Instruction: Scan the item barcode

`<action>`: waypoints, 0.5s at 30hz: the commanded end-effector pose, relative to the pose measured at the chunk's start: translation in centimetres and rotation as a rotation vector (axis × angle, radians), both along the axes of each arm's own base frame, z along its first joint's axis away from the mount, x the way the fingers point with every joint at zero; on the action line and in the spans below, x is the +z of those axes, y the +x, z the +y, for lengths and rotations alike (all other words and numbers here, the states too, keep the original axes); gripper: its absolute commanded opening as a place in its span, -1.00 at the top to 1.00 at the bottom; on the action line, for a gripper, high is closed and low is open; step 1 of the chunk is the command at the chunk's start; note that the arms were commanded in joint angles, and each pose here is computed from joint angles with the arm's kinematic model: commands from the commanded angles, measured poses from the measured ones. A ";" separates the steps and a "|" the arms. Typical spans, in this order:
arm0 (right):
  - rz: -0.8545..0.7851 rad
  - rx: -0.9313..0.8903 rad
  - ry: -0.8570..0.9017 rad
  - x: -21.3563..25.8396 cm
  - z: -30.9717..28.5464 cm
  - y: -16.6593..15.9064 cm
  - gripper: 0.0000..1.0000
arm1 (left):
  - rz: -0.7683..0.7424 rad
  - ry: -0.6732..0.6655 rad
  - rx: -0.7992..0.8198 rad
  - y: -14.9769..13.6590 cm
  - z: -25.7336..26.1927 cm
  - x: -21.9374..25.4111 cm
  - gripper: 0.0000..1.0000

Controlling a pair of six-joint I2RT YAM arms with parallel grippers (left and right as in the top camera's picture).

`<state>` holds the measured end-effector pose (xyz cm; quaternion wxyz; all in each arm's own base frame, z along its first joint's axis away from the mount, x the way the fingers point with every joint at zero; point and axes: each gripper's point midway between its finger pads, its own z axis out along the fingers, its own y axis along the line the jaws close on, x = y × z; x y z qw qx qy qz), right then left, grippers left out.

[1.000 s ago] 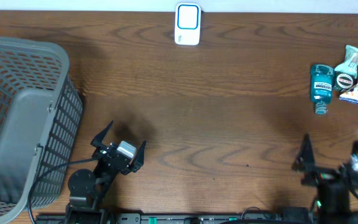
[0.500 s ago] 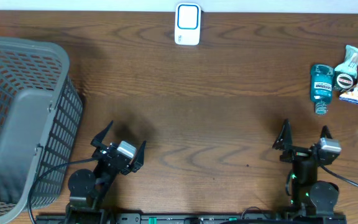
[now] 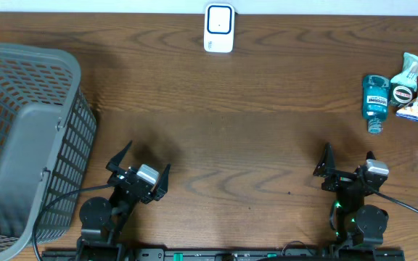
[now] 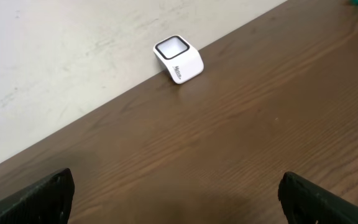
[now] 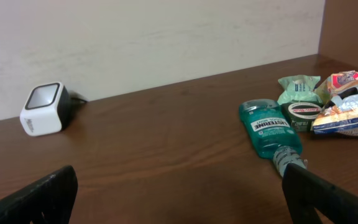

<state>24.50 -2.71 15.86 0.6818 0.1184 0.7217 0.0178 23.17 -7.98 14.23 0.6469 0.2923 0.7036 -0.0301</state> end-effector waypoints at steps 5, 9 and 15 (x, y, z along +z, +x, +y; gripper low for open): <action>-0.007 -0.008 0.013 0.0 -0.1 0.0 -0.99 | 0.043 0.006 -0.025 -0.3 -0.4 -1.7 -0.96; -0.007 -0.008 0.013 0.0 -0.1 0.0 -0.98 | 0.043 0.006 -0.025 -0.3 -0.4 -1.7 -0.95; -0.007 -0.008 0.013 0.0 -0.1 -0.1 -0.98 | 0.044 0.007 -0.020 -0.3 -0.3 -1.7 -0.95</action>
